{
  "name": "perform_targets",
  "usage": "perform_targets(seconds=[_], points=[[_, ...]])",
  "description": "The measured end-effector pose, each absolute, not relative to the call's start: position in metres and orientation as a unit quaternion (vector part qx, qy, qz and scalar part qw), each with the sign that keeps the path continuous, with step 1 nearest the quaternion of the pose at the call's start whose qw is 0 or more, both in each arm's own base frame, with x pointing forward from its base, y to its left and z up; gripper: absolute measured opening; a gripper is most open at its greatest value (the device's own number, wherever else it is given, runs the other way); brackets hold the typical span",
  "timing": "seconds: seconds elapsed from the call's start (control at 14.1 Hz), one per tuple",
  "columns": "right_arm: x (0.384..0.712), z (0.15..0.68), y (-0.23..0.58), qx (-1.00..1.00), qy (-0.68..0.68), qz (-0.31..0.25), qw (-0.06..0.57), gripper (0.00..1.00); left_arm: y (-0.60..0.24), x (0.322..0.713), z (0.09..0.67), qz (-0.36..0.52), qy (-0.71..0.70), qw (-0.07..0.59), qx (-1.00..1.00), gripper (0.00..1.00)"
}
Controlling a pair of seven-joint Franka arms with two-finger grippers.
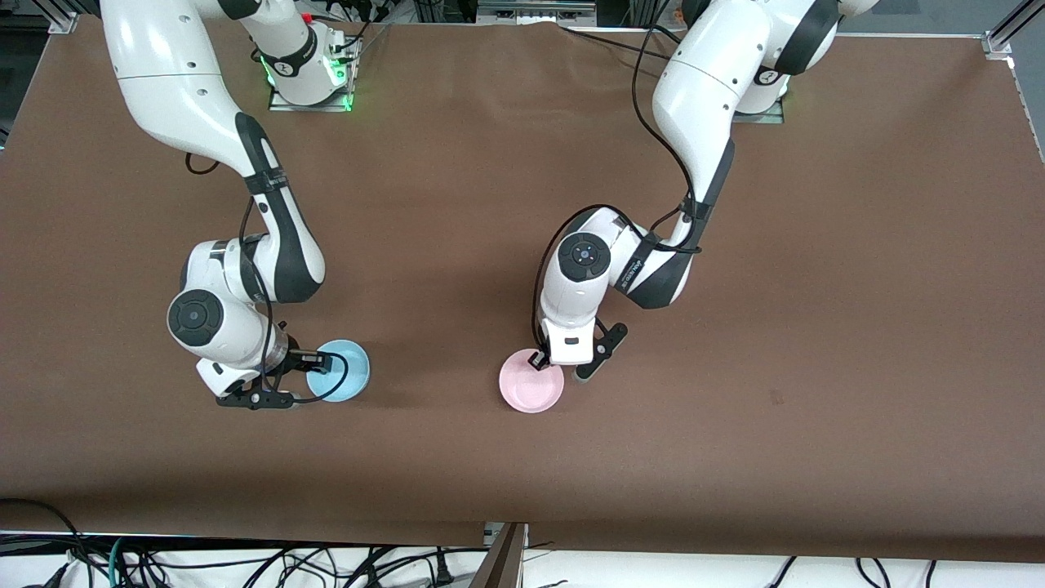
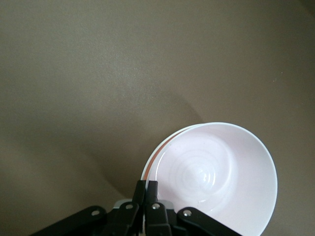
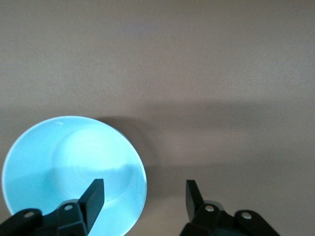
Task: Stack pink and blue bowls on white bowl
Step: 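Lower the right gripper and grasp the light blue bowl rim, then carry the blue bowl onto the pink bowl while the left gripper withdraws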
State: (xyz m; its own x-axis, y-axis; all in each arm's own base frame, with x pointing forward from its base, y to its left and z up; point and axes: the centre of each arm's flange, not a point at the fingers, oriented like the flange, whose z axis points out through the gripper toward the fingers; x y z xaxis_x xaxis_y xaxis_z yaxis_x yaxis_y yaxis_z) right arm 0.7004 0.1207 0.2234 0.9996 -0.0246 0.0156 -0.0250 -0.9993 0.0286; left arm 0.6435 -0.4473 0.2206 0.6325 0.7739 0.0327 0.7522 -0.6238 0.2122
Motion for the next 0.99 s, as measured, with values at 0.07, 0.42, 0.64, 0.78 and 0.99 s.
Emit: perform_targets(seconds=[0.07, 0.42, 0.64, 0.78, 0.99], points=[[0.700, 0.221, 0.121, 1.000, -0.012, 0.006, 0.015, 0.68, -0.447, 0.643, 0.221, 0.060, 0.426, 0.090, 0.898, 0.03], [0.697, 0.214, 0.126, 1.000, -0.012, 0.000, 0.011, 0.36, -0.447, 0.644, 0.221, 0.061, 0.428, 0.090, 0.897, 0.21], [0.697, 0.214, 0.128, 1.000, -0.016, -0.001, 0.004, 0.19, -0.447, 0.648, 0.229, 0.067, 0.429, 0.097, 0.896, 0.32], [0.697, 0.214, 0.128, 1.000, -0.020, -0.001, -0.001, 0.10, -0.447, 0.653, 0.238, 0.072, 0.430, 0.100, 0.894, 0.32], [0.700, 0.220, 0.129, 1.000, -0.028, 0.003, -0.013, 0.03, -0.436, 0.663, 0.259, 0.063, 0.438, 0.080, 0.893, 0.31]])
